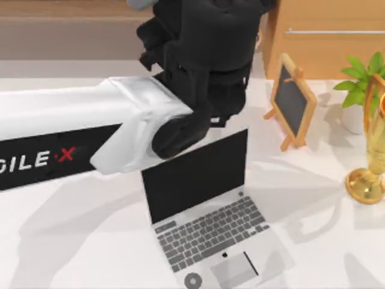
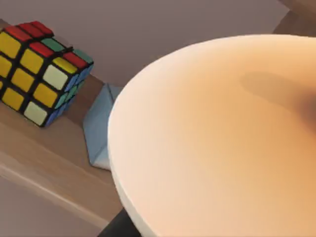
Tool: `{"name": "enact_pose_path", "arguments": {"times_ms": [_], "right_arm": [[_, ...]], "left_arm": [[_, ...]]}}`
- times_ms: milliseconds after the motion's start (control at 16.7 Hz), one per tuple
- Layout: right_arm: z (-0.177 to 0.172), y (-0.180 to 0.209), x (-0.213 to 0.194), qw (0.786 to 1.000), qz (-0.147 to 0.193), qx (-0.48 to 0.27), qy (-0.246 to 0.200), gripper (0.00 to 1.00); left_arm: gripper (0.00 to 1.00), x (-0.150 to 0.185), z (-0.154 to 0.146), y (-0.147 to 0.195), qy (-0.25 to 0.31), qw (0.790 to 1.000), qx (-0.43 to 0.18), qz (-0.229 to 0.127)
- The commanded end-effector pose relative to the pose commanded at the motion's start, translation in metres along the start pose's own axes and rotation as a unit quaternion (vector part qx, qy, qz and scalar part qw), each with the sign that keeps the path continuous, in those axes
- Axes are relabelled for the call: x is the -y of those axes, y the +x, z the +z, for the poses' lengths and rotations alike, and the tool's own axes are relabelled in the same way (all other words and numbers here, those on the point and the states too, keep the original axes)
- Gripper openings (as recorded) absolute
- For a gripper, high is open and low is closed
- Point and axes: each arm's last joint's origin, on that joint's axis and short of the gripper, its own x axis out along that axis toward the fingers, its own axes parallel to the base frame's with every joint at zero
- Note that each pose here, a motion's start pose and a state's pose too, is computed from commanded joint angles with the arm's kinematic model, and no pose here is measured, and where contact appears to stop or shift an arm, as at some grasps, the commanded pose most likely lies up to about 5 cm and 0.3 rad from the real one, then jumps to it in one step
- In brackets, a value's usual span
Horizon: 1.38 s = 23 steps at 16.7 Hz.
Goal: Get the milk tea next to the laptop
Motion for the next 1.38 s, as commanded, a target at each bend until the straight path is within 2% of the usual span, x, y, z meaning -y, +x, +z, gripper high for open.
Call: {"name": "enact_pose_path", "arguments": {"times_ms": [120,300,480,660,840,1380], "right_arm": [[0.000,0.000,0.000,1.000,0.000,0.000,0.000,1.00],[0.000,0.000,0.000,1.000,0.000,0.000,0.000,1.00],[0.000,0.000,0.000,1.000,0.000,0.000,0.000,1.00],[0.000,0.000,0.000,1.000,0.000,0.000,0.000,1.00],[0.000,0.000,0.000,1.000,0.000,0.000,0.000,1.00],[0.000,0.000,0.000,1.000,0.000,0.000,0.000,1.00]], "left_arm": [[0.00,0.030,-0.035,-0.030,0.024,0.999,-0.034,0.016],[0.00,0.057,-0.093,-0.082,0.096,0.992,-0.071,0.028],[0.00,0.061,-0.148,-0.133,0.186,0.978,-0.087,0.025],[0.00,0.054,-0.183,-0.169,0.253,0.963,-0.088,0.015],[0.00,0.050,-0.197,-0.184,0.279,0.956,-0.086,0.009],[0.00,0.049,-0.193,-0.174,0.265,0.960,-0.092,0.015]]}}
